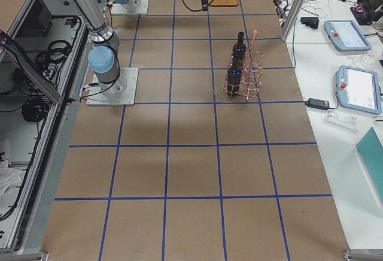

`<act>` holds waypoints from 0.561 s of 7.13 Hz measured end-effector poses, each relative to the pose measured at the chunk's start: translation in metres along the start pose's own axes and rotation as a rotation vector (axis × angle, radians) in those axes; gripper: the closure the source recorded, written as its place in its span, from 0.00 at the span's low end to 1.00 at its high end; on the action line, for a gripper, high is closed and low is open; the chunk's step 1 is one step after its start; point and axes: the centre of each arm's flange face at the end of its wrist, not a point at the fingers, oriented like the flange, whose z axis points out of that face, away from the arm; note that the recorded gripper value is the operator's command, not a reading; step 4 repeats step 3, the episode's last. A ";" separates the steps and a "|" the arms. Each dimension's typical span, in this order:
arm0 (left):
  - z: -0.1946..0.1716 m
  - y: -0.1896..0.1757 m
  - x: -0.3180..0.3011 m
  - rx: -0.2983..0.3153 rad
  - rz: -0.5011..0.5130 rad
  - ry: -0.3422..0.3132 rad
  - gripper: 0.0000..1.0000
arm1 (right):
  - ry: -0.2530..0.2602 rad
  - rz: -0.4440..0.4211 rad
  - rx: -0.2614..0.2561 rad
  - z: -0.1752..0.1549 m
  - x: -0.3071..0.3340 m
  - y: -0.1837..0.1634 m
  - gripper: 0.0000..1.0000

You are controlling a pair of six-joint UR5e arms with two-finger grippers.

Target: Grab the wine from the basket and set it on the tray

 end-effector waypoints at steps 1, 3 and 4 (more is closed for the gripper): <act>-0.002 -0.002 -0.003 0.005 0.001 -0.002 0.00 | -0.003 0.000 -0.004 0.001 0.000 0.000 0.00; -0.004 0.000 -0.005 0.007 0.005 -0.003 0.00 | -0.003 -0.001 -0.028 0.004 0.000 0.000 0.01; -0.004 0.000 -0.005 0.007 0.005 -0.003 0.00 | -0.003 -0.001 -0.028 0.004 0.000 0.000 0.01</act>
